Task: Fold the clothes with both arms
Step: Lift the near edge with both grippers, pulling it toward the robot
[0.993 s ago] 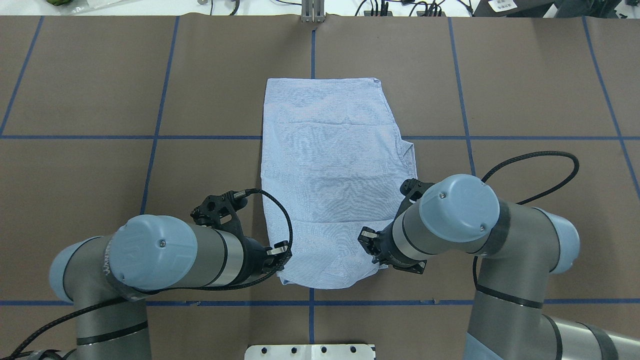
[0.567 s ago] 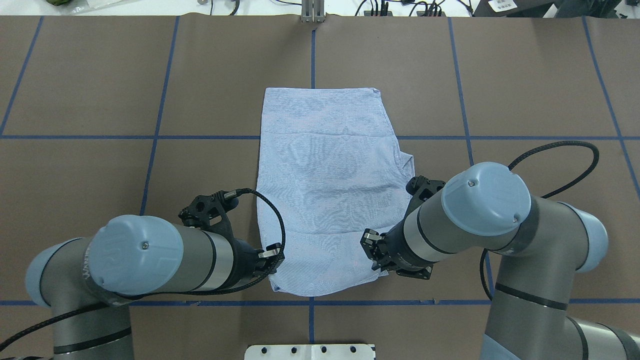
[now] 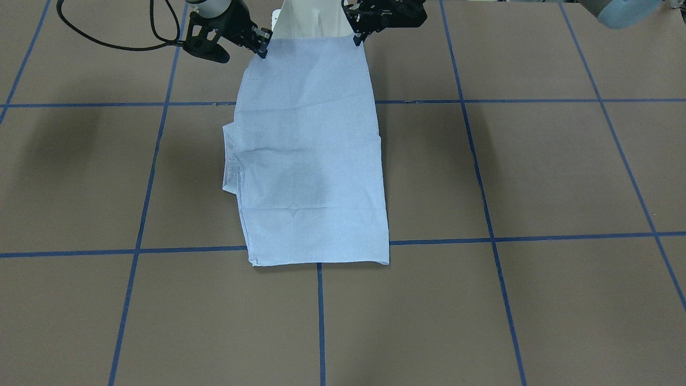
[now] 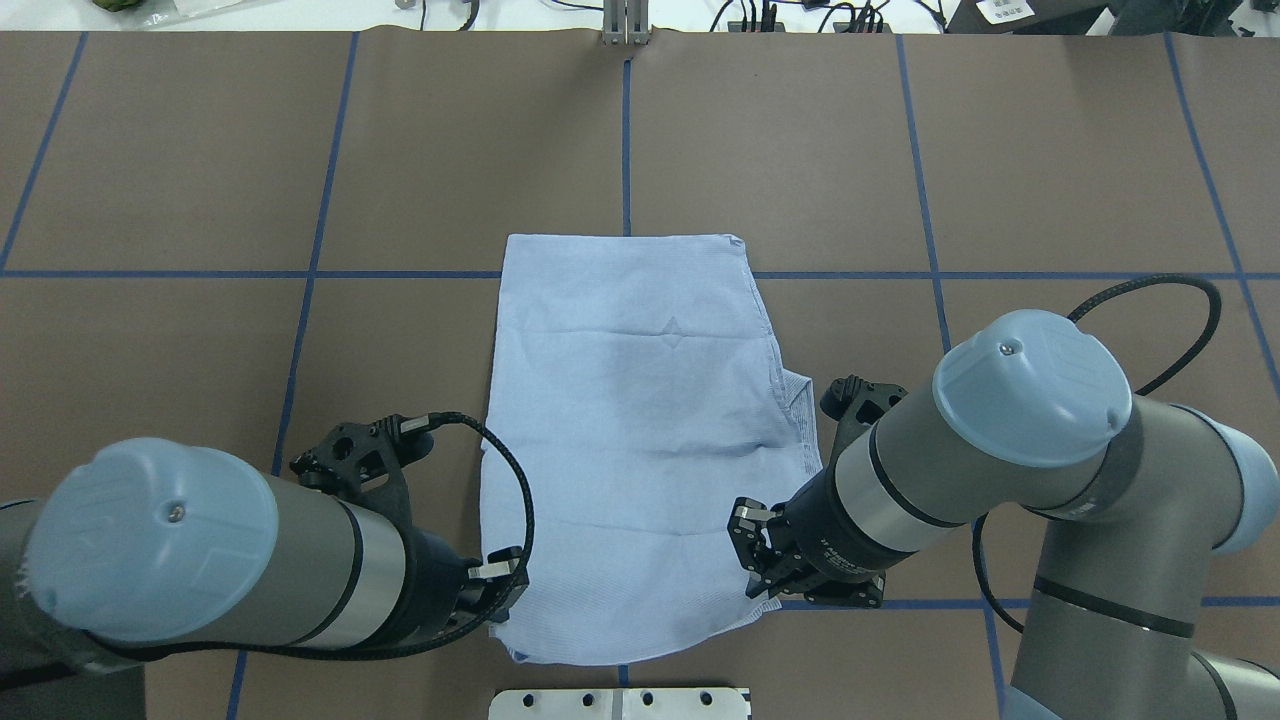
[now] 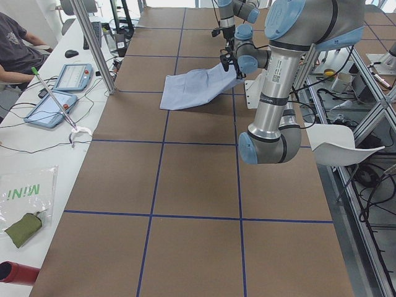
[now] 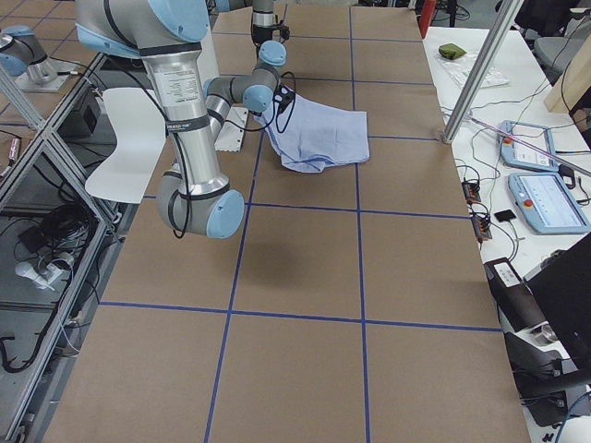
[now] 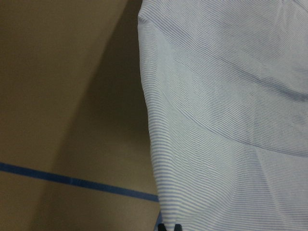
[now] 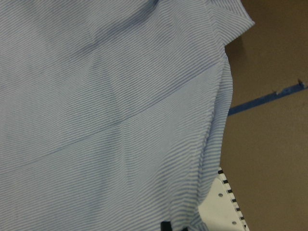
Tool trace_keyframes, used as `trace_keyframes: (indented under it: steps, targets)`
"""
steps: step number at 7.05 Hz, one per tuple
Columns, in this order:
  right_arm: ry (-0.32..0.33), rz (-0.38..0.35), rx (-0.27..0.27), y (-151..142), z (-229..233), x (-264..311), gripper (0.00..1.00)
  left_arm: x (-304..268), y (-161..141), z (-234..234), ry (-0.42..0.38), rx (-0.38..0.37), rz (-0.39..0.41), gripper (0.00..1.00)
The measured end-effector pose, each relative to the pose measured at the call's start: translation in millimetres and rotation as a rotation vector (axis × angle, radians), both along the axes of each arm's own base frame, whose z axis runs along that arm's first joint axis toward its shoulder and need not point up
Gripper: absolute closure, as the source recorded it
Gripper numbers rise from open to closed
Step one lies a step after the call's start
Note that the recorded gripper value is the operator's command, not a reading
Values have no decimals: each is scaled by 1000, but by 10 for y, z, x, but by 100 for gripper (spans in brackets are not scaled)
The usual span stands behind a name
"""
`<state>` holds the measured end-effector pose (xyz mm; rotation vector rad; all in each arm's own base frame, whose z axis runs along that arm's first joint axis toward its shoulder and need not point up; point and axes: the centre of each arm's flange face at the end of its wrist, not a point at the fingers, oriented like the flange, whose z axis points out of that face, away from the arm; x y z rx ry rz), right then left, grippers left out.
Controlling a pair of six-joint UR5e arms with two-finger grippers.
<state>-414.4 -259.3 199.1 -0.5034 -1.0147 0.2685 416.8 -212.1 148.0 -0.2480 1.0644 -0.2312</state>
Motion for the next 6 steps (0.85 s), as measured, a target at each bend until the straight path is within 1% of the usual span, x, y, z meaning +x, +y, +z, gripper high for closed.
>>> trace_keyframes:
  steps: [1,3,4,5,6]
  targets:
    - [-23,-50,-18,103,-66,35,100,-73,157,-59,-1,-17,52,100]
    - [-63,-114,-23,323,-197,90,100,-168,400,-174,27,-22,120,100]
    - [-65,-123,-24,354,-207,80,100,-203,457,-205,38,-21,134,100]
    - [-58,-113,-26,300,-185,61,100,-202,434,-201,37,-15,132,100]
    - [-51,-90,-23,181,-162,59,100,-218,300,-183,33,9,113,100]
